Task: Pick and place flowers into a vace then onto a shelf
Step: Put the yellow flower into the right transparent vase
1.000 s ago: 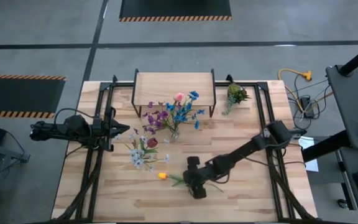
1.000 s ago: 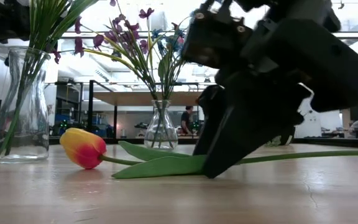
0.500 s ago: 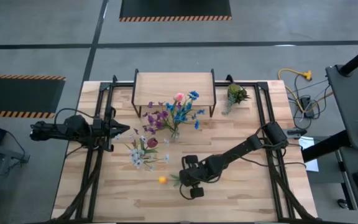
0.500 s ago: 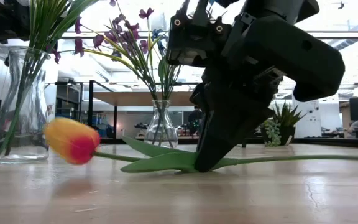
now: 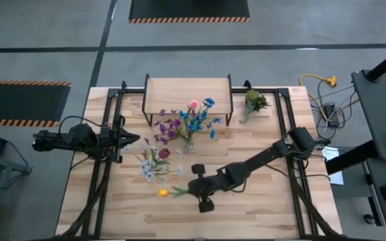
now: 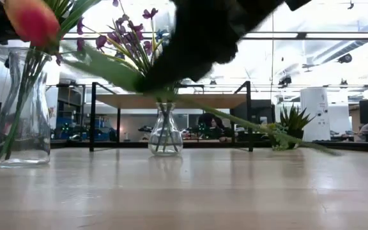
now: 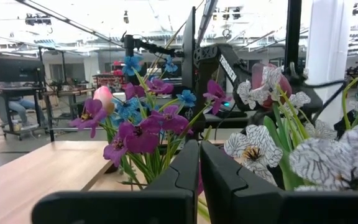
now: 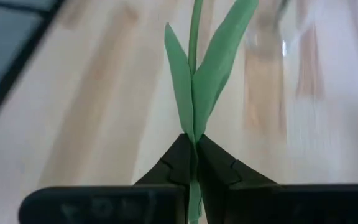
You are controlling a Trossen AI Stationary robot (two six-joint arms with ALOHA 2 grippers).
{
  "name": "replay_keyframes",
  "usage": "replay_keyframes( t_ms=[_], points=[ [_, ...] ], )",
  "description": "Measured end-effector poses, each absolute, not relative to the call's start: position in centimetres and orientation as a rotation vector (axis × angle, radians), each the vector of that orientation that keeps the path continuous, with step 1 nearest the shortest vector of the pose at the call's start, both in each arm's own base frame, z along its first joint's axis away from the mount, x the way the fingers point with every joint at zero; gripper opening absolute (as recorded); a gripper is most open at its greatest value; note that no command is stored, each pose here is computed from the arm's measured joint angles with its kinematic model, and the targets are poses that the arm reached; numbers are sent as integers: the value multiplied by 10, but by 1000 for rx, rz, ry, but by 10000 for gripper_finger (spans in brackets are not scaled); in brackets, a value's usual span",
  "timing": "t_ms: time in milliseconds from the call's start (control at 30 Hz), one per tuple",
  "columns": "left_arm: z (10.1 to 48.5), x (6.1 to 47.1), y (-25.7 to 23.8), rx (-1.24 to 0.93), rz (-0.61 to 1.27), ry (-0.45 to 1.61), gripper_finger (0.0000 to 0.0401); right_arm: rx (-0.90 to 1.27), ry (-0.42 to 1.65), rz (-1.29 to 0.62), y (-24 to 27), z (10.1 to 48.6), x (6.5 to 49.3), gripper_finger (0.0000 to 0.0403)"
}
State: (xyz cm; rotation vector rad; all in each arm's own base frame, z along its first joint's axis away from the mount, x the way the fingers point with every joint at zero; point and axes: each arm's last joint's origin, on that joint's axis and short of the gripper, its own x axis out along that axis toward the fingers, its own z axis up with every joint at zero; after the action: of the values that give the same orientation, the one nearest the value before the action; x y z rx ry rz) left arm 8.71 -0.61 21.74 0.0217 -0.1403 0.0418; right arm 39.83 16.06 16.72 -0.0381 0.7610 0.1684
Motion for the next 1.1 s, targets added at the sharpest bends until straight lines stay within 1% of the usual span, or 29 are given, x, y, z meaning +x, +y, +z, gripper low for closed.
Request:
replay_keyframes(
  t_ms=[133, 267, 400, 567, 767, 1100],
  points=[
    [218, 87, -6, 22, 42, -142, 0, -54, 565, 240, 164, 184, 403, 9],
    [218, 87, -6, 21, 42, -142, 0, -62, 306, 343, 169, 211, 409, 9],
    [218, 87, -6, 21, 42, -147, 0, -105, 140, 370, 174, 217, 413, 9],
    [221, 86, -6, 23, 42, -155, 0, -85, -109, 408, 174, 234, 417, 9],
    [222, 86, -6, 22, 43, -161, 0, -133, -234, 388, 171, 246, 421, 9],
    [222, 86, -6, 23, 43, -160, 0, -189, -361, 362, 174, 274, 429, 9]
  ],
)
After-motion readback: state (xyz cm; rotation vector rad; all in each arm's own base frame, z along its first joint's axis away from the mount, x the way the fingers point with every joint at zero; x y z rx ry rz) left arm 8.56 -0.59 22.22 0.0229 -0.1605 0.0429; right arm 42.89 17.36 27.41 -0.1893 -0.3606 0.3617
